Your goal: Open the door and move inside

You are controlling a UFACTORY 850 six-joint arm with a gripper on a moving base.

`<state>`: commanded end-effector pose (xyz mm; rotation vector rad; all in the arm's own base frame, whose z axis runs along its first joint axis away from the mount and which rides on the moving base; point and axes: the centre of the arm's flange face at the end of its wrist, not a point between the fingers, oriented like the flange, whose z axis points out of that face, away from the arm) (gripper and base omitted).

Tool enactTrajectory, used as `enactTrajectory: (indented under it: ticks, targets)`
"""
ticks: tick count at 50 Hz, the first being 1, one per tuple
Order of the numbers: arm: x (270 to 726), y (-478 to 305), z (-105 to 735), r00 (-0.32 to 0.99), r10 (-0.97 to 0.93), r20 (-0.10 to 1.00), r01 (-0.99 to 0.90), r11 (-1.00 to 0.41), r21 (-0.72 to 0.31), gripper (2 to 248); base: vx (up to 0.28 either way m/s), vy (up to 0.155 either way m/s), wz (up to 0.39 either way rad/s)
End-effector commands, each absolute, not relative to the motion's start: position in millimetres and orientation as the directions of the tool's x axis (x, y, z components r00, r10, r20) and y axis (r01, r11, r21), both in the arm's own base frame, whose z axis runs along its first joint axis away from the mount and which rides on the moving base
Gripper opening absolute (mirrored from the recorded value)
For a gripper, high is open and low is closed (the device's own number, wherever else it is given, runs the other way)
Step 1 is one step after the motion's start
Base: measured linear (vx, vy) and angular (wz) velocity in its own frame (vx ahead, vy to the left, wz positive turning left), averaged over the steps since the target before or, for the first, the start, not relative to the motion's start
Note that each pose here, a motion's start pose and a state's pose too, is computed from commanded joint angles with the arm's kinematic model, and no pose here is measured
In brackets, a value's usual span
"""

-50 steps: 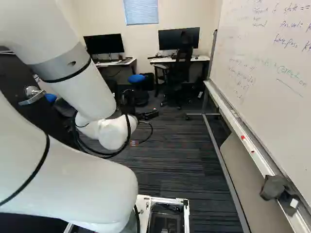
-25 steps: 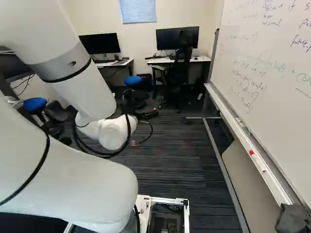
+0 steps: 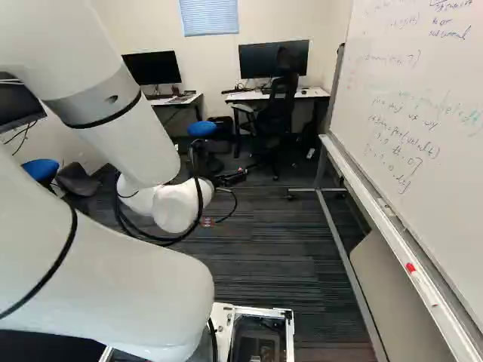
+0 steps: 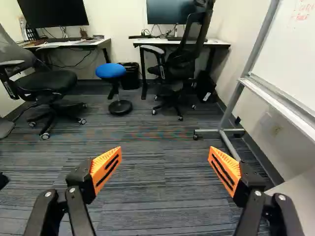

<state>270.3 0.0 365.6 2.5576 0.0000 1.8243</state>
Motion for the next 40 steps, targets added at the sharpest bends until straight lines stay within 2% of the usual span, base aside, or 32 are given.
enactTrajectory:
  ticks: [40]
  targets:
    - [270.3, 0.0, 365.6, 0.326, 0.0, 0.946, 0.0, -1.0, 0.0, 247, 0.186, 0.048, -0.015]
